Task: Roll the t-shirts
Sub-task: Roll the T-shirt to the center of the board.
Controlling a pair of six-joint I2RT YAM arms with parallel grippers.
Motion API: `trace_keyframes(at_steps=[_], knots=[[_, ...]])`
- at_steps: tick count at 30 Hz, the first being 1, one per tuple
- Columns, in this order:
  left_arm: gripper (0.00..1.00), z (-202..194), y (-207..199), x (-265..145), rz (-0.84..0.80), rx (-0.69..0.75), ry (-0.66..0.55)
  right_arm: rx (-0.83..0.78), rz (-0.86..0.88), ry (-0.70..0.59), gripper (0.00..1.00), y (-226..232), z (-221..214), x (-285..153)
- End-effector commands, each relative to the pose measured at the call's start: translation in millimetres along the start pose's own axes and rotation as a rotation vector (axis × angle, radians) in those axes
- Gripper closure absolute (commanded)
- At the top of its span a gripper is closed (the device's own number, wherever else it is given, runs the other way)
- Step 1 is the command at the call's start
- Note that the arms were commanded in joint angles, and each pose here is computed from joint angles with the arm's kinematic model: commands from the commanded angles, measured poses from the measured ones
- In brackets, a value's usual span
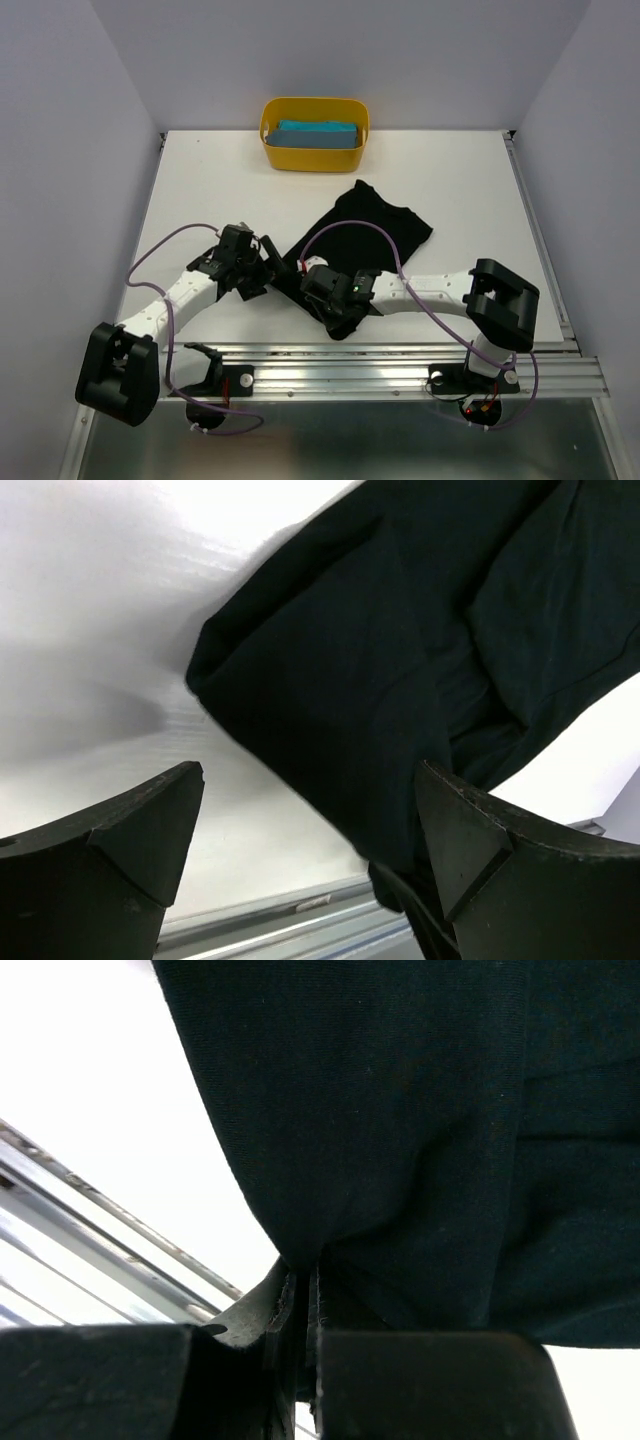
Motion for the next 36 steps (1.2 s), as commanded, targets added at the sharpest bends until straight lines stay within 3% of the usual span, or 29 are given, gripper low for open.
trace_keyframes(at_steps=[1,9,12,15,16,17,19,20,21,23,25,29,36], knots=[[0.02,-1,-3,5,-0.054,-0.029,-0.043,0.057,0.110,-0.055,0.99,20,16,-5],[0.04,-2,-5,25,-0.070,-0.039,-0.046,0.104,0.131,-0.071,0.99,18,21,-6],[0.13,0,-8,33,-0.074,-0.031,-0.045,0.110,0.127,-0.071,0.99,18,21,-6],[0.32,2,-9,39,-0.065,-0.016,-0.041,0.111,0.111,-0.078,0.99,16,21,-6],[0.43,3,-9,40,-0.062,-0.010,-0.038,0.106,0.103,-0.080,0.99,15,21,-6],[0.50,4,-10,42,-0.058,-0.006,-0.038,0.098,0.097,-0.086,0.92,14,22,-7],[0.77,7,-12,42,-0.050,0.002,-0.045,0.072,0.040,-0.096,0.74,8,24,-8],[0.92,8,-13,42,-0.050,0.006,-0.048,0.067,0.011,-0.103,0.53,5,26,-9],[1.00,9,-13,41,-0.043,0.005,-0.051,0.046,-0.030,-0.127,0.45,4,28,-12],[1.00,11,-14,40,-0.037,0.007,-0.054,0.022,-0.069,-0.152,0.29,2,30,-16],[1.00,12,-14,38,-0.023,0.008,-0.056,-0.018,-0.111,-0.183,0.23,5,33,-21],[1.00,15,-16,35,-0.009,0.009,-0.066,-0.109,-0.182,-0.224,0.16,17,31,-25],[1.00,22,-25,28,-0.015,0.016,-0.075,-0.240,-0.304,-0.257,0.13,36,21,-12]])
Point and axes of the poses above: each gripper's point midway between its finger pads, its own x axis out along the fingers, its own y axis along the line the jaws close on, z = x × y, the point moved 8 cm from there along -x, back along the fingers, and after that the axes turned 3 degrees about x, right-handed, at the moved point
